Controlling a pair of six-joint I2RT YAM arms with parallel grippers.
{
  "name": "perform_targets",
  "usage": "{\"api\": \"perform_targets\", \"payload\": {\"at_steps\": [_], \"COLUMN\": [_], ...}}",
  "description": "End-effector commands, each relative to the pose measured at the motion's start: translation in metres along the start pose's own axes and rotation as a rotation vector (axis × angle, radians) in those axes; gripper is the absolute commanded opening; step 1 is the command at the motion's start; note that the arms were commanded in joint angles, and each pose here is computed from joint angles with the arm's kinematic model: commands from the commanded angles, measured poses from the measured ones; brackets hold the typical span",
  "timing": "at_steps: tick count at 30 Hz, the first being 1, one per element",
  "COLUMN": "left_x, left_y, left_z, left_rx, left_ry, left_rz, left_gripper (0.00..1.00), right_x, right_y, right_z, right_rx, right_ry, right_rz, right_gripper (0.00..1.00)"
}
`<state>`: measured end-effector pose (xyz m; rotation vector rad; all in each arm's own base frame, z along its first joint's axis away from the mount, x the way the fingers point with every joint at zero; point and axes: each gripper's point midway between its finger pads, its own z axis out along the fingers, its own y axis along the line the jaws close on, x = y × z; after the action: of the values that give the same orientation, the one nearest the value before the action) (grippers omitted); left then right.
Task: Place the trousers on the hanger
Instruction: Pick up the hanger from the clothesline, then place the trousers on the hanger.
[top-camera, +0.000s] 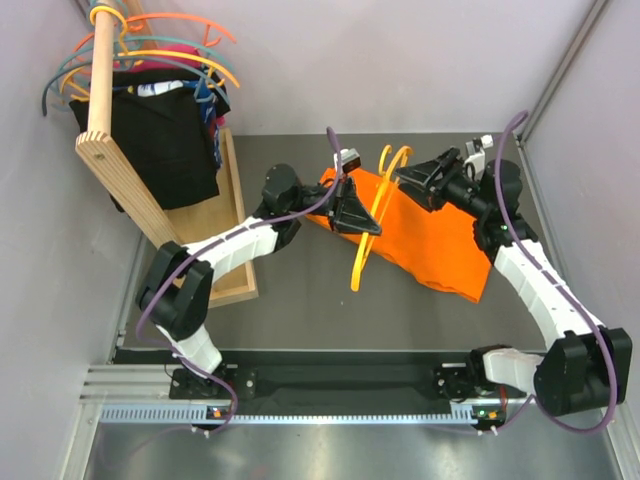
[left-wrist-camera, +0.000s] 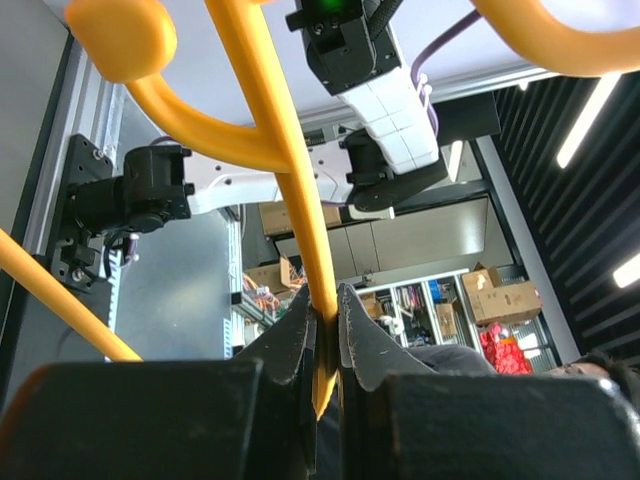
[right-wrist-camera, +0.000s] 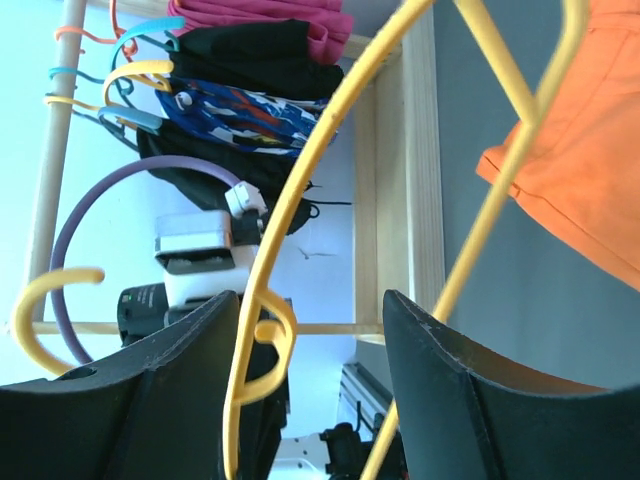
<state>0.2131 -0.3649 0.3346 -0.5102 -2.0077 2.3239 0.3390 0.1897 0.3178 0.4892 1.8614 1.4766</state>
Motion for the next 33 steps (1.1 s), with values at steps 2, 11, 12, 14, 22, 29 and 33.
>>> {"api": "perform_targets", "payload": {"at_steps": [2, 11, 12, 14, 22, 29, 33], "left_x": [0.013, 0.018, 0.018, 0.017, 0.01, -0.015, -0.035], "left_y": [-0.012, -0.01, -0.01, -0.005, 0.033, -0.002, -0.03], "left_z": [0.008, 0.011, 0.012, 0.012, -0.033, -0.052, -0.046], "left_rx": [0.033, 0.017, 0.015, 0.004, -0.321, -0.501, -0.449], "left_ry": [0.054, 0.089, 0.092, 0.1, -0.037, -0.249, -0.323], "left_rz": [0.098, 0.094, 0.092, 0.083, 0.247, 0.472, 0.551], "left_gripper": [0.0, 0.0, 0.0, 0.0, 0.77, 0.82, 0.91], "right_x": [-0.012, 0.001, 0.004, 0.009, 0.003, -0.009, -0.003], "right_y": [0.046, 0.052, 0.053, 0.053, 0.029, 0.0, -0.017], "right_z": [0.008, 0.025, 0.025, 0.026, 0.011, -0.007, -0.012], "right_rx": [-0.11, -0.13, -0.14, -0.134, 0.051, 0.282, 0.366], "right_ry": [-0.056, 0.01, 0.021, 0.03, -0.022, -0.128, -0.121], "right_rz": [-0.07, -0.069, -0.079, -0.119, -0.18, -0.166, -0.107], "right_gripper": [0.6, 0.36, 0.26, 0.0, 0.0, 0.0, 0.0]}}
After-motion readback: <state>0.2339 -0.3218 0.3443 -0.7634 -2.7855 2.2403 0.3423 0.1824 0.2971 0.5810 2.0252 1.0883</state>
